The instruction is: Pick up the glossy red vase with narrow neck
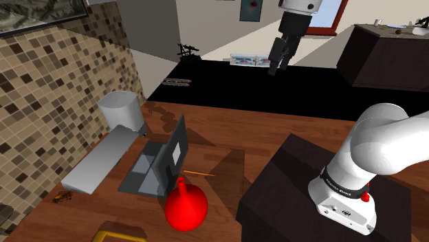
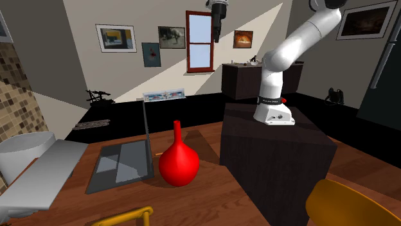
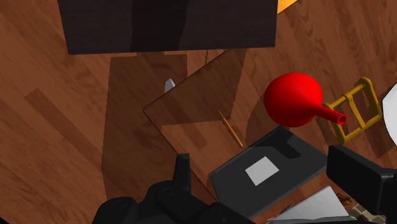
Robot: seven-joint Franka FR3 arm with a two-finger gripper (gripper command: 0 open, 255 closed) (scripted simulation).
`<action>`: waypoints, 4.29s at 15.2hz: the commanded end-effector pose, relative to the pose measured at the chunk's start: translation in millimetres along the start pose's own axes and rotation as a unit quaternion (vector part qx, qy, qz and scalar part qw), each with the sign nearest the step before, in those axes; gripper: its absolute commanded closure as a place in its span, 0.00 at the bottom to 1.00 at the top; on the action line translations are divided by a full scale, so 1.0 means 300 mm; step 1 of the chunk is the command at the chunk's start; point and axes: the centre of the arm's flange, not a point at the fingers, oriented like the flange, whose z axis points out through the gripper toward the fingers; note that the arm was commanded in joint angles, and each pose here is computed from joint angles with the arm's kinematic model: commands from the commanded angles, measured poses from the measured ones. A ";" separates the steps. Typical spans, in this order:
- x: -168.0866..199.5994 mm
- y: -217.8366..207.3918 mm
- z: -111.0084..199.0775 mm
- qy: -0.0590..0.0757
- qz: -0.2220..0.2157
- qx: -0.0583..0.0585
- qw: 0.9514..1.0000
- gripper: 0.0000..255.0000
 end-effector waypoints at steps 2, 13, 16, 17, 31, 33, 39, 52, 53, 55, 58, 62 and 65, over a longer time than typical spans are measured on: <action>0.011 -0.033 0.030 -0.002 0.000 -0.002 1.000 0.00; 0.128 -0.384 0.370 -0.022 0.003 -0.021 1.000 0.00; 0.158 -0.478 0.466 -0.027 0.004 -0.027 0.999 0.00; 0.168 -0.509 0.498 -0.029 0.004 -0.028 0.999 0.00; 0.293 -0.929 0.965 -0.054 0.008 -0.053 0.997 0.00; 0.309 -0.987 1.034 -0.058 0.008 -0.057 0.997 0.00; 0.348 -1.130 1.209 -0.067 0.009 -0.066 0.996 0.00; 0.339 -1.113 1.340 -0.067 0.009 -0.066 0.996 1.00; 0.339 -1.113 1.340 -0.067 0.009 -0.066 0.996 1.00; 0.338 -1.112 1.340 -0.067 0.009 -0.066 0.996 1.00; 0.339 -1.113 1.341 -0.067 0.009 -0.066 0.996 1.00; 0.344 -1.122 1.271 -0.067 0.009 -0.066 0.996 1.00; 0.347 -1.129 1.219 -0.067 0.009 -0.066 0.996 1.00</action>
